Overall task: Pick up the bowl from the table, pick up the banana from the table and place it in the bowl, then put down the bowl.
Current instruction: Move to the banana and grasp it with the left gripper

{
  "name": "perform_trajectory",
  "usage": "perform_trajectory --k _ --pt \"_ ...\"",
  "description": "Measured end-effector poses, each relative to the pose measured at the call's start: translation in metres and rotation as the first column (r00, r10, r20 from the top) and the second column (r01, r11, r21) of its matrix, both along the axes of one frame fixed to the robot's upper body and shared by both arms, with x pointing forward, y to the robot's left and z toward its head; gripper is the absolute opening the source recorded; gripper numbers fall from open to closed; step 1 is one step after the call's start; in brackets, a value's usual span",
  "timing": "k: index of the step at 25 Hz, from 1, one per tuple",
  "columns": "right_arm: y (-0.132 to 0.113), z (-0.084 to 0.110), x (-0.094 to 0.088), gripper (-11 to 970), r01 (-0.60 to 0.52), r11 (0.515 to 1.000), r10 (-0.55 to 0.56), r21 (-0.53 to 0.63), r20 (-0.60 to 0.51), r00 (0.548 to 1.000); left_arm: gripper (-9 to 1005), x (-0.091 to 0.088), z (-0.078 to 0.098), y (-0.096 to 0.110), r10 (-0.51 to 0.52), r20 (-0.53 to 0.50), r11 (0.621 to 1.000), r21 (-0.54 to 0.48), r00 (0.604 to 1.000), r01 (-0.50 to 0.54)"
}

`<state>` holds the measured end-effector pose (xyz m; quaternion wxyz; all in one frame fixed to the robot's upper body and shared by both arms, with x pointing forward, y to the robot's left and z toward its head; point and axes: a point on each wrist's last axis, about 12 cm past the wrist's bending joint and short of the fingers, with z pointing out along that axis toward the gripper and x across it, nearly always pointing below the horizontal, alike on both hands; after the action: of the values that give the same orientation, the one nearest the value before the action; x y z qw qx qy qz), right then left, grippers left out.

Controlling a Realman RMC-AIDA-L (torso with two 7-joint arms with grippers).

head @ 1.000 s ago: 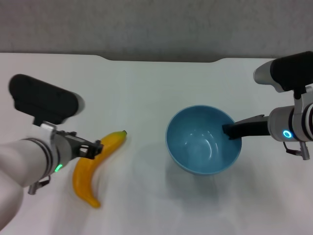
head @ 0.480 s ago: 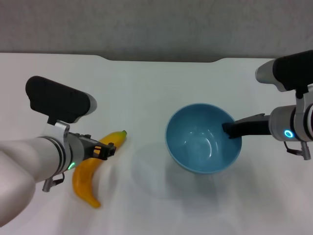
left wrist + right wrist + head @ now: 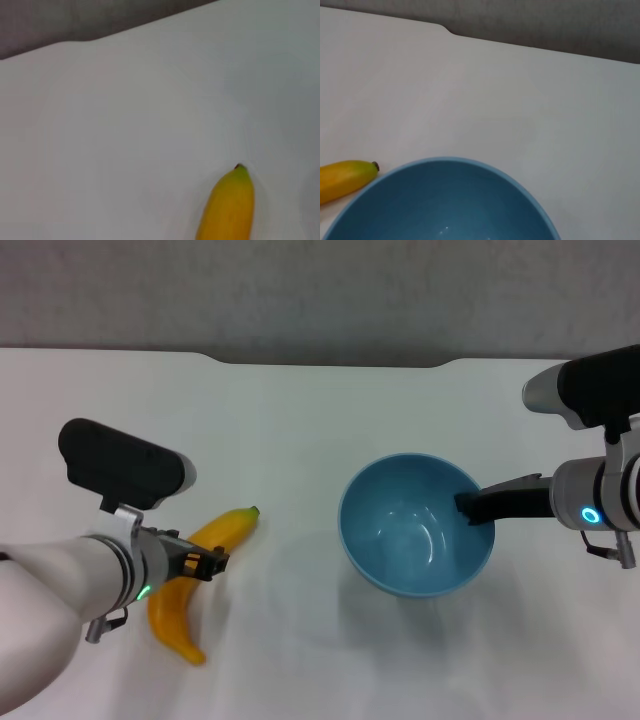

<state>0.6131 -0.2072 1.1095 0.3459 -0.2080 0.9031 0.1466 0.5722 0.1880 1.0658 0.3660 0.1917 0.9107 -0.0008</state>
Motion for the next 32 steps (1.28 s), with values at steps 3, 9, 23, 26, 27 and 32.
perform_trajectory --k 3,9,23,26,27,32 --pt "0.0 0.0 0.0 48 0.0 1.0 0.0 0.0 0.0 1.0 658 0.002 -0.005 0.003 0.002 -0.007 1.0 0.014 1.0 -0.002" --pt "0.001 0.001 0.0 50 -0.003 1.0 0.003 0.003 0.004 1.0 657 0.003 -0.01 0.007 0.008 -0.012 1.0 0.021 1.0 -0.007" --pt "0.004 0.001 -0.001 56 -0.013 1.0 0.013 0.0 0.006 1.0 651 0.006 -0.019 0.02 0.048 -0.03 0.998 0.039 0.998 -0.047" --pt "0.004 0.001 -0.001 57 -0.014 1.0 0.014 -0.001 0.006 1.0 649 0.006 -0.021 0.022 0.052 -0.035 0.998 0.042 0.998 -0.051" --pt "0.004 0.001 -0.001 58 -0.014 1.0 0.014 -0.001 0.007 1.0 649 0.006 -0.021 0.022 0.053 -0.035 0.998 0.043 0.998 -0.051" --pt "0.004 0.001 -0.001 60 -0.013 1.0 0.013 -0.001 0.008 1.0 626 0.006 -0.02 0.021 0.053 -0.034 0.998 0.041 0.998 -0.052"
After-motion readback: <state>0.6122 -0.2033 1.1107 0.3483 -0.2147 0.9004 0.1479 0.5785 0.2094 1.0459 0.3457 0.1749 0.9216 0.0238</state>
